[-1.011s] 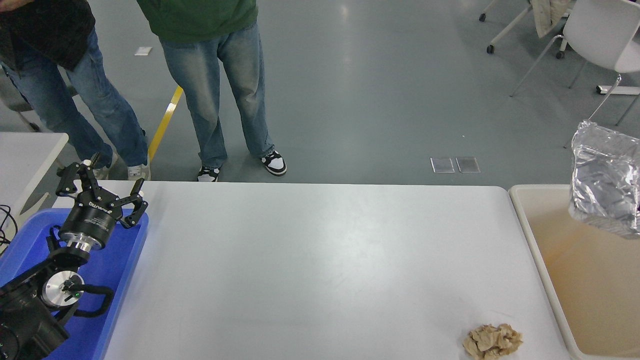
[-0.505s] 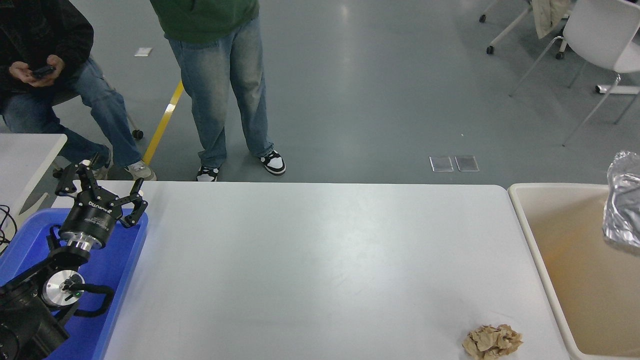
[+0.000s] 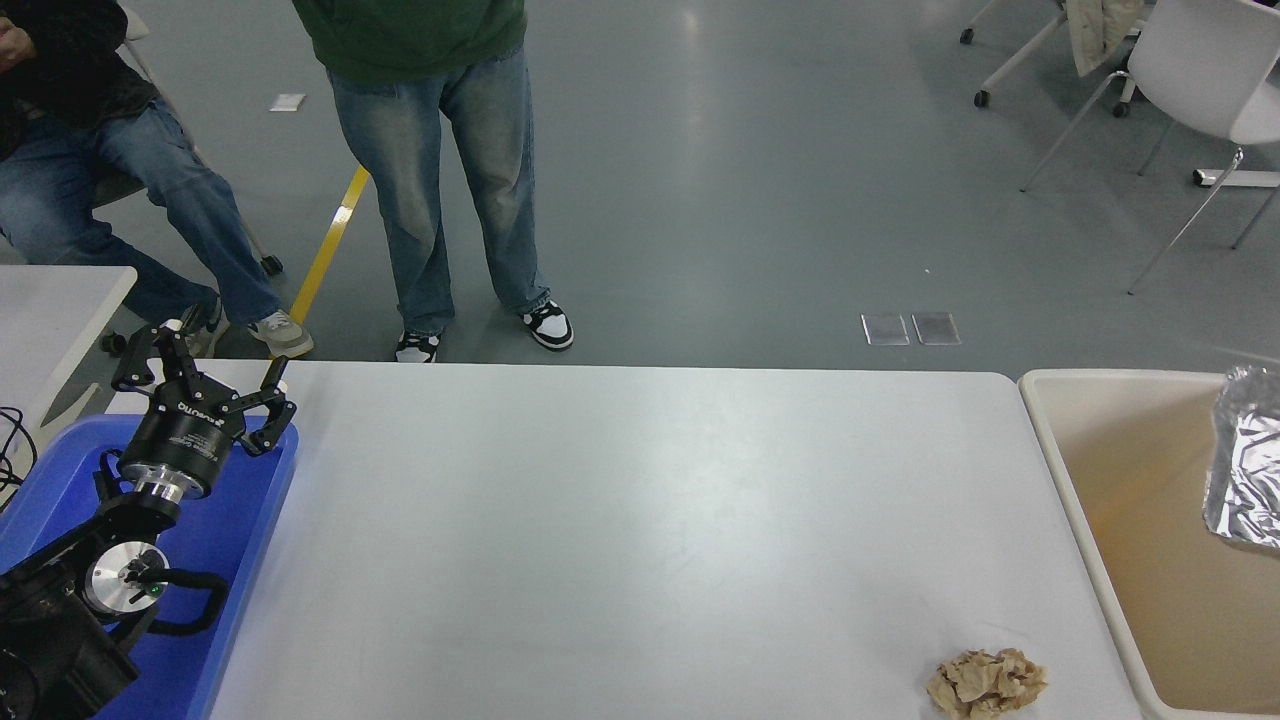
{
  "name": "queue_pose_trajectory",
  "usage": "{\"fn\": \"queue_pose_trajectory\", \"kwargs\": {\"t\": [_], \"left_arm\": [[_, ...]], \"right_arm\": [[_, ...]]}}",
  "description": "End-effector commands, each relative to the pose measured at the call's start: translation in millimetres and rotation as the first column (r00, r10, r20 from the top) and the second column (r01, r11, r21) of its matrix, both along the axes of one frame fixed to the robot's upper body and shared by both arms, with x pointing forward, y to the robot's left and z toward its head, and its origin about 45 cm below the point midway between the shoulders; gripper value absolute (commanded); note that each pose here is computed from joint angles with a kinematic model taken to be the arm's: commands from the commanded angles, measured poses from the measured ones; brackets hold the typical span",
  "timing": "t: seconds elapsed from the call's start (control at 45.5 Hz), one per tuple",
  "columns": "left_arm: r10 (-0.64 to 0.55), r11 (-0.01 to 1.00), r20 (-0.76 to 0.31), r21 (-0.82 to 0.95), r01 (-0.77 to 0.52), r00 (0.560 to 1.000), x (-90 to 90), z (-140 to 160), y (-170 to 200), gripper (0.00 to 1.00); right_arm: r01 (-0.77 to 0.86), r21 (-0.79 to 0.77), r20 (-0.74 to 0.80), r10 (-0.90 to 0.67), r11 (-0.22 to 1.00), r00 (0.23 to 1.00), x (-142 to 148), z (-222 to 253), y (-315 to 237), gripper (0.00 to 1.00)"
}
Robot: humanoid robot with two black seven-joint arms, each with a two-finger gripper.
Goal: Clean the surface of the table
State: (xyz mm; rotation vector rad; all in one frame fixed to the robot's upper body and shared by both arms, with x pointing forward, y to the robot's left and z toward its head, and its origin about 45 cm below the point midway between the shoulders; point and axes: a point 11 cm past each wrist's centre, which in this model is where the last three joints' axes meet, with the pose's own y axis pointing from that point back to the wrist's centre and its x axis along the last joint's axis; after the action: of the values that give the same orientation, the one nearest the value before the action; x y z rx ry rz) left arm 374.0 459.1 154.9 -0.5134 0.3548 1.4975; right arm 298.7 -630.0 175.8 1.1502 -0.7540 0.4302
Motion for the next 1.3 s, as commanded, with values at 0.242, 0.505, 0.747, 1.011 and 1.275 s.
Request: {"fn": "queue_pose_trajectory", "kwargs": {"t": [0.242,0.505,0.747,1.011,1.275], "left_arm": [[-0.001,1.000,0.001,-0.001,0.001,1.000,0.2,0,0,1.00],[-0.001,1.000,0.001,-0.001,0.001,1.000,0.2,0,0,1.00],[0.000,1.000,0.000,0.000,0.000,1.000,0.0,0,0,1.00],[0.000,1.000,0.000,0.000,0.000,1.000,0.0,0,0,1.00],[-0.001,1.000,-0.001,0.000,0.001,1.000,0.0,0,0,1.00]], "right_arm": [[-0.097,-0.172,-0.070,0.086,0.980,0.994,9,-50,24,0.00],[-0.094,-0.173,-0.079,0.082,0.980,0.994,6,-57,27,0.00],[-0.083,-0.209,-0.075,0.069,0.974,0.995,3,-54,21,0.00],[-0.081,-0.206,-0.072,0.068,0.975,0.995,2,-55,22,0.00],[-0.050,-0.178,-0.044,0.043,0.983,0.998,5,-53,23,1.00]]}}
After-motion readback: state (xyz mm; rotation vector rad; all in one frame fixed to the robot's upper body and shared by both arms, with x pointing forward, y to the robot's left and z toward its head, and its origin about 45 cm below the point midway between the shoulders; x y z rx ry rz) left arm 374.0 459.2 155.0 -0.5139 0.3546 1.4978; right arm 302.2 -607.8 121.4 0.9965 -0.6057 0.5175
